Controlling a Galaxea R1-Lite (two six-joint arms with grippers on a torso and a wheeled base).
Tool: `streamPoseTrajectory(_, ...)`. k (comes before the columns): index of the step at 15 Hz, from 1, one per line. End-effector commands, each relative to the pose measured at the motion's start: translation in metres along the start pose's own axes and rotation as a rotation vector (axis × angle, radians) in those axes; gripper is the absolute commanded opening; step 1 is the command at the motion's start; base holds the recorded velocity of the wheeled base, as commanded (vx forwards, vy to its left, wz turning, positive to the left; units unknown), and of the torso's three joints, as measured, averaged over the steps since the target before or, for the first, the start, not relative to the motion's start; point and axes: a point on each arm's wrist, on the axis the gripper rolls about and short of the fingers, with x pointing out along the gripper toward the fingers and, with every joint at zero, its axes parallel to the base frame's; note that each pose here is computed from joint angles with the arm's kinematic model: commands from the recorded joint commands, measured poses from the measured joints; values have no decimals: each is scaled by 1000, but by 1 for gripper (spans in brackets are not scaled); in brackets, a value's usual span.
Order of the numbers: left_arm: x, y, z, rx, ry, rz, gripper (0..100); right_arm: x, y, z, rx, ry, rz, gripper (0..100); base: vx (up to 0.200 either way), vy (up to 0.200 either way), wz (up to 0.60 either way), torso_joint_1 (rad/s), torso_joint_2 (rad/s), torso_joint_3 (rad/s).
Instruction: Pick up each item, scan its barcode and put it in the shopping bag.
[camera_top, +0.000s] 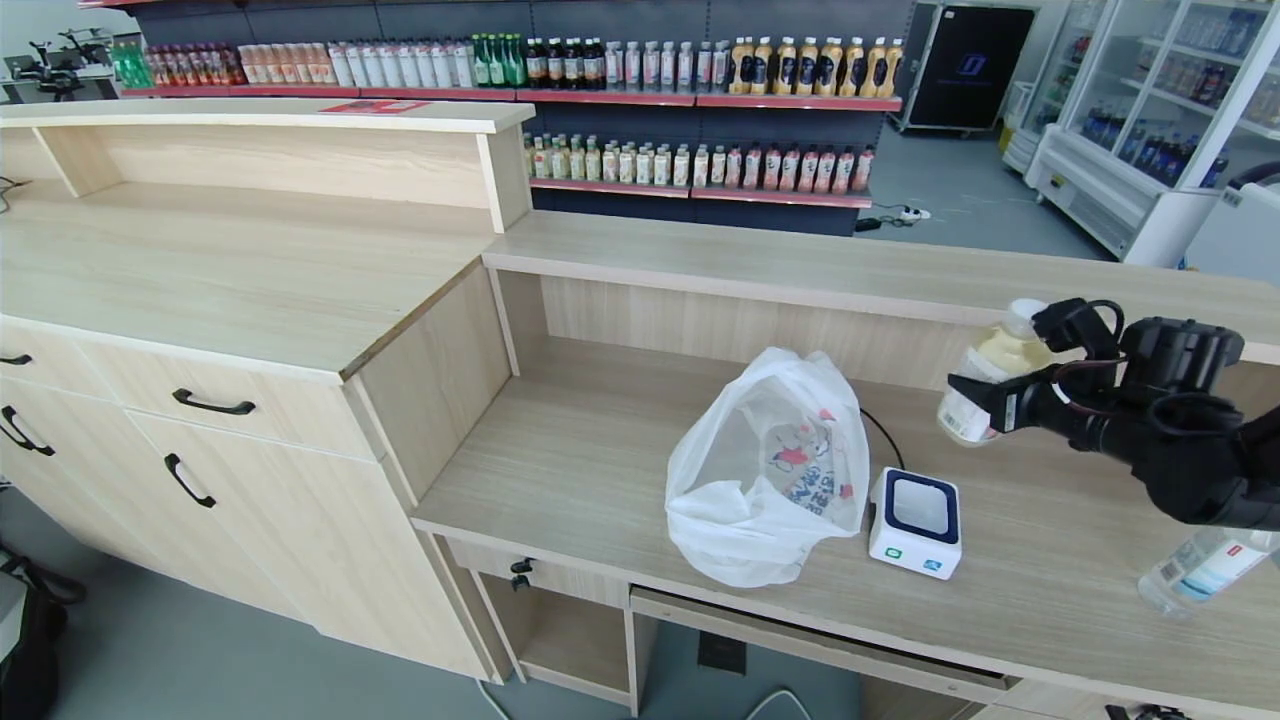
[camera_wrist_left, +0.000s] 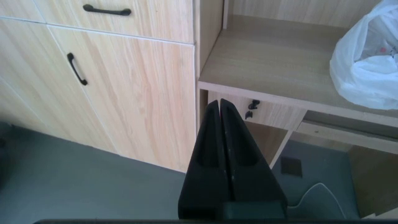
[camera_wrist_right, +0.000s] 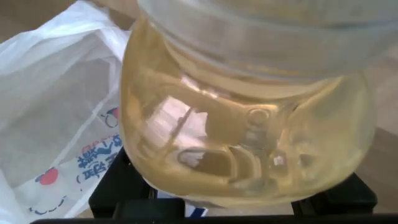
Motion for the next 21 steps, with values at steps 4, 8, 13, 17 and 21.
streamPoseTrajectory(4, 0, 0, 0, 0, 0, 0, 0, -62, 39, 15, -3, 17, -228, 0, 0, 0, 0, 0, 0, 0)
streamPoseTrajectory(8, 0, 0, 0, 0, 0, 0, 0, -67, 40, 24, -149, -23, -237, 0, 0, 0, 0, 0, 0, 0)
streamPoseTrajectory(13, 0, 0, 0, 0, 0, 0, 0, -59, 42, 27, -155, -34, -244, 0, 0, 0, 600, 3, 3, 2)
streamPoseTrajectory(17, 0, 0, 0, 0, 0, 0, 0, -48, 50, 20, -122, -84, -109, 0, 0, 0, 150, 1, -1, 1)
streamPoseTrajectory(21, 0, 0, 0, 0, 0, 0, 0, -20, 56, -27, -95, 1, 17, 0, 0, 0, 0, 0, 0, 0)
